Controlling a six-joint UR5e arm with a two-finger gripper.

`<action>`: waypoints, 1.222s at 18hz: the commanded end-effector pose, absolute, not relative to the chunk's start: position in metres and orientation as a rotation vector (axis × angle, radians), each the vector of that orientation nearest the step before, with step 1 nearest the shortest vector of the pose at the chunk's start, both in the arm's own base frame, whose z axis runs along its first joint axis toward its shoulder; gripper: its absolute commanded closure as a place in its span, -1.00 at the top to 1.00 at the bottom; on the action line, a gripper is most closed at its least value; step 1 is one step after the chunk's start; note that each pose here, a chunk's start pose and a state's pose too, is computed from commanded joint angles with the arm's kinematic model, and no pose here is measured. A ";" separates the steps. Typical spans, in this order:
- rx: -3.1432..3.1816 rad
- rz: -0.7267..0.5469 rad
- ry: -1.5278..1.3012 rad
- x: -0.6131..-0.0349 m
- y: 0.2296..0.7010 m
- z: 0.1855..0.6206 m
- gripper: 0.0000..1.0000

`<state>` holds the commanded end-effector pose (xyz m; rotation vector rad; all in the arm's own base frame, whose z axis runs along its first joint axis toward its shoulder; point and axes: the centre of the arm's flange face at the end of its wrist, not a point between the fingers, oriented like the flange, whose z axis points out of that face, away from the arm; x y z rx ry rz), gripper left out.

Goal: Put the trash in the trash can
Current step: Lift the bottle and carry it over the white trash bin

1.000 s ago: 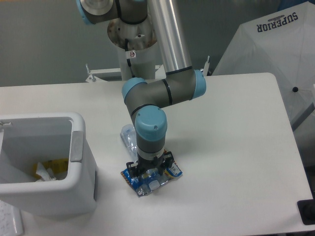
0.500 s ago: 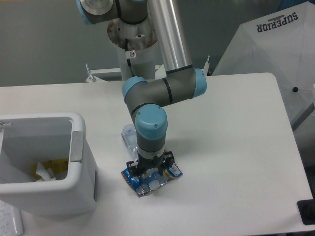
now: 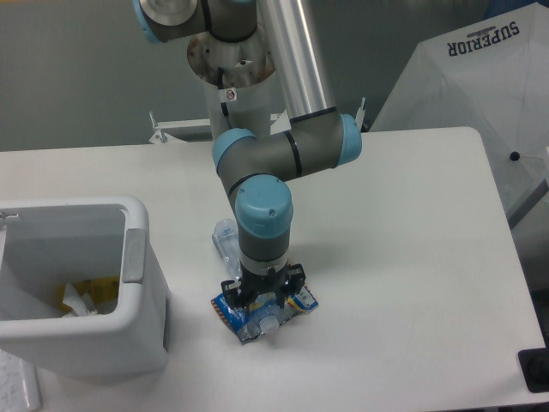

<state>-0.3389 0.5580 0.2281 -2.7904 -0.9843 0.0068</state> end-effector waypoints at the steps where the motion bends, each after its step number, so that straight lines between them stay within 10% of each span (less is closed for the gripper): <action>1: -2.789 0.009 -0.981 -0.340 0.558 0.230 0.34; 7: -2.725 0.053 -0.954 -0.348 0.563 0.269 0.34; 22: -2.182 0.351 -0.887 -0.413 0.567 0.537 0.35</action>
